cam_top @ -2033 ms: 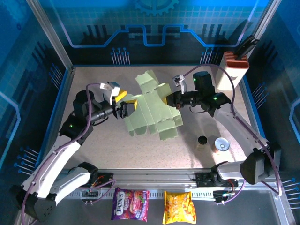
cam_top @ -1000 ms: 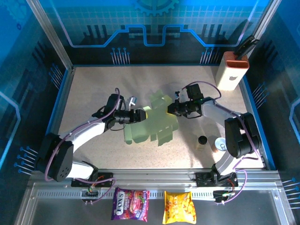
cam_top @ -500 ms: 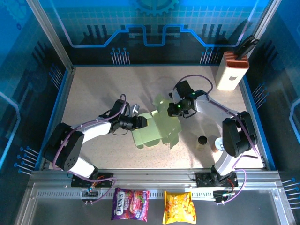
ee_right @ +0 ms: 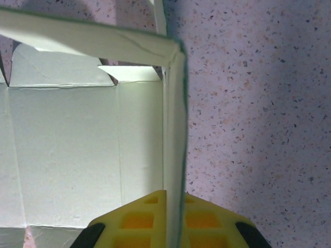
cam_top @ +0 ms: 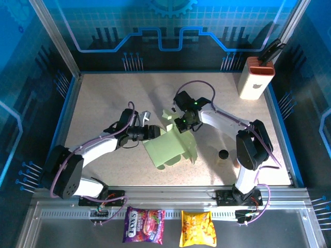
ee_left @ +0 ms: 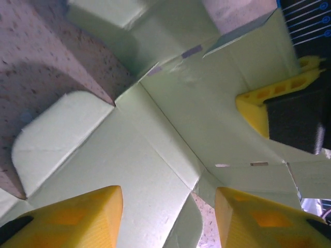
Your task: Fold the paper box
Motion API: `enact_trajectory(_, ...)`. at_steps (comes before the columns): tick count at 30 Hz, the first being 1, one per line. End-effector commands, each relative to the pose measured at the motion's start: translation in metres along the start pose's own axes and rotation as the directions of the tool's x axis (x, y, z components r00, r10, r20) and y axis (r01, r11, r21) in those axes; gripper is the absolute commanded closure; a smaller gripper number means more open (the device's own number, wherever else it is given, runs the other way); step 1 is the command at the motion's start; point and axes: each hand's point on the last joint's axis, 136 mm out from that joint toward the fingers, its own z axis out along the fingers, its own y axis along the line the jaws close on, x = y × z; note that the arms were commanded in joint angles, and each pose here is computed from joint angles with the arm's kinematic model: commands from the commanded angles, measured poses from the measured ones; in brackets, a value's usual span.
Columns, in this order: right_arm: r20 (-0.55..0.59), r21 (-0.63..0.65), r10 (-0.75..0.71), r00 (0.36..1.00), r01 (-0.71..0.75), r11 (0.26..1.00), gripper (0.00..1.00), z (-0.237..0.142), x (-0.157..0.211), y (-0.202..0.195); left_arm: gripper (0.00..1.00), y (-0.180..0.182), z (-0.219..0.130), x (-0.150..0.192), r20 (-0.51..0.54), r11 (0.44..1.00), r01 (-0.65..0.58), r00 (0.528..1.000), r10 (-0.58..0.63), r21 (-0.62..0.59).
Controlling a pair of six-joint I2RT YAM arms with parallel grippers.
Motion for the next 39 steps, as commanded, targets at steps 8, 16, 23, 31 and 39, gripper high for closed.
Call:
enact_trajectory(8,-0.097,-0.027,-0.173,0.98,0.171,0.985,0.95,0.001,0.026,0.009,0.46,0.006,-0.013,-0.045,0.134,0.939,-0.314,0.933,0.333,-0.144)
enact_trajectory(16,0.003,-0.115,-0.4,0.916,0.398,0.91,0.94,-0.013,0.036,0.023,0.33,0.004,-0.007,-0.05,0.16,0.861,-0.488,0.847,0.507,-0.146)
enact_trajectory(23,0.037,-0.139,-0.488,0.872,0.488,0.862,0.92,-0.021,0.042,0.024,0.3,0.006,0.003,-0.039,0.16,0.867,-0.489,0.852,0.498,-0.095)
enact_trajectory(31,0.033,-0.144,-0.465,0.885,0.465,0.874,0.92,-0.02,0.039,0.016,0.28,0.002,0.017,-0.022,0.145,0.884,-0.466,0.877,0.458,0.026)
enact_trajectory(39,0.046,-0.138,-0.429,0.902,0.431,0.892,0.92,-0.021,0.033,0.014,0.34,-0.005,0.029,-0.006,0.102,0.891,-0.43,0.903,0.418,0.149)
